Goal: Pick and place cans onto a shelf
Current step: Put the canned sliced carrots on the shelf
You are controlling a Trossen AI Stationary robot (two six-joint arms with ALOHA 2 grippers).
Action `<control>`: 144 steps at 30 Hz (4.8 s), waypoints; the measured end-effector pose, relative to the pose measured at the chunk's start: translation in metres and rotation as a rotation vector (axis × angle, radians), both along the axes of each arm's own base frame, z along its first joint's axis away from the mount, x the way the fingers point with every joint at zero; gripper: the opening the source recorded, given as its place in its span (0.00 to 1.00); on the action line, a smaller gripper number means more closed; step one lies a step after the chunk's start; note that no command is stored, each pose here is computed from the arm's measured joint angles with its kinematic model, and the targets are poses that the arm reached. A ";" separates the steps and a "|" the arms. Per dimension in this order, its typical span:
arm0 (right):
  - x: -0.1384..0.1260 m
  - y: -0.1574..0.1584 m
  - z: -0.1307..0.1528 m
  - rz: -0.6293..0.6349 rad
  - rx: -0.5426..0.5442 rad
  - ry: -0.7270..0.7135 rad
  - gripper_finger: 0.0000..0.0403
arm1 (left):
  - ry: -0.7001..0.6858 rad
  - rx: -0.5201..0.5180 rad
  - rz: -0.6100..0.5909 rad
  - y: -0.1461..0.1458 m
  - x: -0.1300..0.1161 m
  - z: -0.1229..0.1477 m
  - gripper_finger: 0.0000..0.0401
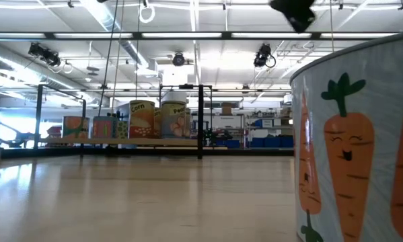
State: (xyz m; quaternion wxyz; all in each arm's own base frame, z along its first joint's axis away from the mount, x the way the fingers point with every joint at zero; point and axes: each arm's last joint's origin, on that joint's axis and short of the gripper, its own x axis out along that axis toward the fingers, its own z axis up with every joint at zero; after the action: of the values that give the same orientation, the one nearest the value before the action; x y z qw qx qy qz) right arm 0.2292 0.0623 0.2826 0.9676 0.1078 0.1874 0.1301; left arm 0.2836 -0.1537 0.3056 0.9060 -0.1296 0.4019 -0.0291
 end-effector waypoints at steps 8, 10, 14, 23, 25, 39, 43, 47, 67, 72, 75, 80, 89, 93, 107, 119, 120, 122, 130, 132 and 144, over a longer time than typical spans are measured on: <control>-0.021 0.065 -0.013 -0.069 -0.070 0.162 0.86 | -0.108 0.001 -0.142 -0.072 0.027 -0.052 0.86; -0.017 0.085 -0.013 -0.059 -0.087 0.213 0.86 | -0.122 -0.007 -0.177 -0.090 0.030 -0.070 0.86; -0.003 0.124 -0.034 -0.025 -0.125 0.376 0.86 | -0.116 -0.010 -0.221 -0.115 0.032 -0.101 0.86; 0.021 0.179 -0.100 -0.045 -0.276 0.521 0.86 | -0.094 0.020 -0.216 -0.133 0.023 -0.120 0.86; 0.028 0.180 -0.116 -0.062 -0.301 0.549 0.86 | -0.077 -0.024 -0.175 -0.131 0.020 -0.115 0.86; 0.094 0.162 -0.156 -0.149 -0.209 0.362 0.86 | 0.014 -0.102 -0.042 -0.141 -0.003 -0.091 0.86; 0.113 0.128 -0.149 -0.278 -0.265 0.326 0.86 | 0.083 -0.083 0.038 -0.135 -0.007 -0.096 0.86; 0.121 0.106 -0.123 -0.215 -0.259 0.299 0.86 | 0.091 -0.020 0.121 -0.123 -0.004 -0.098 0.86; 0.022 0.060 0.020 -0.324 -0.213 0.253 0.86 | 0.377 0.156 0.104 -0.076 0.020 -0.138 0.76; 0.016 0.062 0.025 -0.317 -0.213 0.245 0.86 | 0.397 0.169 0.131 -0.075 0.018 -0.140 0.51; 0.013 0.066 0.023 -0.313 -0.197 0.258 0.86 | 0.469 0.124 0.113 -0.071 0.021 -0.144 0.45; 0.013 0.070 0.018 -0.320 -0.183 0.288 0.86 | 0.515 0.033 0.143 -0.058 0.031 -0.143 0.58; 0.018 0.077 0.008 -0.322 -0.185 0.320 0.86 | 0.348 0.086 0.223 -0.054 0.046 -0.145 0.92; 0.020 0.082 0.004 -0.301 -0.230 0.308 0.86 | 0.297 0.144 0.261 -0.054 0.058 -0.170 0.98; 0.007 0.095 0.004 -0.227 -0.251 0.329 0.86 | 0.143 0.161 0.248 -0.056 0.074 -0.175 0.98; 0.037 0.116 -0.106 -0.215 -0.554 0.602 0.86 | 0.080 0.252 0.182 -0.055 0.079 -0.175 0.98; 0.044 0.117 -0.115 -0.227 -0.549 0.603 0.86 | 0.078 0.253 0.187 -0.054 0.080 -0.175 0.98; 0.057 0.117 -0.132 -0.244 -0.535 0.592 0.86 | 0.086 0.252 0.191 -0.051 0.082 -0.175 0.98; 0.099 0.119 -0.139 -0.308 -0.419 0.561 0.86 | 0.064 0.219 0.108 -0.050 0.088 -0.172 0.98; 0.105 0.121 -0.134 -0.308 -0.376 0.525 0.86 | 0.044 0.204 0.114 -0.050 0.090 -0.171 0.98; 0.102 0.127 -0.132 -0.328 -0.292 0.523 0.86 | 0.135 0.081 0.185 -0.050 0.085 -0.171 0.96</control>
State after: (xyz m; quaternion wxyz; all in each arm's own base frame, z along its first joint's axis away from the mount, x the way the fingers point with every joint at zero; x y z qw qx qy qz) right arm 0.3316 0.1895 0.1509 0.9001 0.0268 0.4259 -0.0876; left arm 0.3685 -0.2032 0.1347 0.8802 -0.1312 0.4490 0.0796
